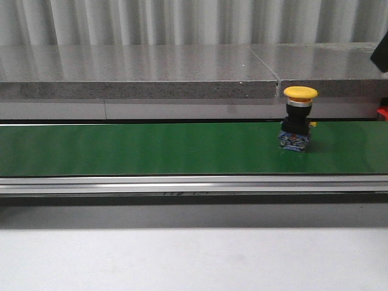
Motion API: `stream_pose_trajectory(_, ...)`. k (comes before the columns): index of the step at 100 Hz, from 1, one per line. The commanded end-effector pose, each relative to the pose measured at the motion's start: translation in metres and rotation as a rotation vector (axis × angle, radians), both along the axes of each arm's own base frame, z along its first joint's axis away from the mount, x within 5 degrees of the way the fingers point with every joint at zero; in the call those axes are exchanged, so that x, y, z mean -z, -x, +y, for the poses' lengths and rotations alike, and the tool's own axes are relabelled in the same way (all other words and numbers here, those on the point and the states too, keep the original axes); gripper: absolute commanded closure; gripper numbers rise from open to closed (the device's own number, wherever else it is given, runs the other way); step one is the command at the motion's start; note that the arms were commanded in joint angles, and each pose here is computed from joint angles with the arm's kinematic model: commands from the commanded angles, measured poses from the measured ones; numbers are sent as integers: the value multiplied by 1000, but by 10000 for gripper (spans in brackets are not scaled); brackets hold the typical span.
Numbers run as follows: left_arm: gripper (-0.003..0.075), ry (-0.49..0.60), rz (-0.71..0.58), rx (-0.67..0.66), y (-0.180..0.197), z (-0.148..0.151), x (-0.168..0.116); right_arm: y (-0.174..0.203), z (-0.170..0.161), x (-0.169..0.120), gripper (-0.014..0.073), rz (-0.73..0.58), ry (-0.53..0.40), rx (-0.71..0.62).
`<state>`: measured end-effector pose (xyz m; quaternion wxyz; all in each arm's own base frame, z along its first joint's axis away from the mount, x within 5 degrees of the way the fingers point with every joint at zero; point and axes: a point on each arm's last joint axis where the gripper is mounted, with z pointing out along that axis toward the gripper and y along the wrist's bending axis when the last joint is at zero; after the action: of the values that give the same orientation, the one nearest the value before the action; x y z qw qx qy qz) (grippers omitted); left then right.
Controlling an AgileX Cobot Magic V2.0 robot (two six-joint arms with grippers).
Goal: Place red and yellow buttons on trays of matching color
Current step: 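Lower the right gripper onto the yellow button on the belt and grasp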
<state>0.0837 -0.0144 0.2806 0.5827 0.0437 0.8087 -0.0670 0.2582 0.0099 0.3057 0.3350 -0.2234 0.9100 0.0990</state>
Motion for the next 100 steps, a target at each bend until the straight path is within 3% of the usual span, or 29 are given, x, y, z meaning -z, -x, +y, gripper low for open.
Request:
stream_pose_trajectory(1,741,34,-95,-5,-2,0,-16,-2,10,-11,3,-82,-9,-12)
stream_pose_trajectory(49,741,34,-95,-5,-2,0,-16,-44,28,32,3,-61,12,-7)
stream_pose_trajectory(85,741,34,-95,-5,-2,0,-16,-55,29,37,5,-97,-20,18)
stream_pose_trajectory(92,741,34,-95,-5,-2,0,-16,-55,29,37,56,-97,-20,18)
stream_pose_trajectory(100,741,34,-95,-5,-2,0,-16,-54,29,37,201,-93,-21,15)
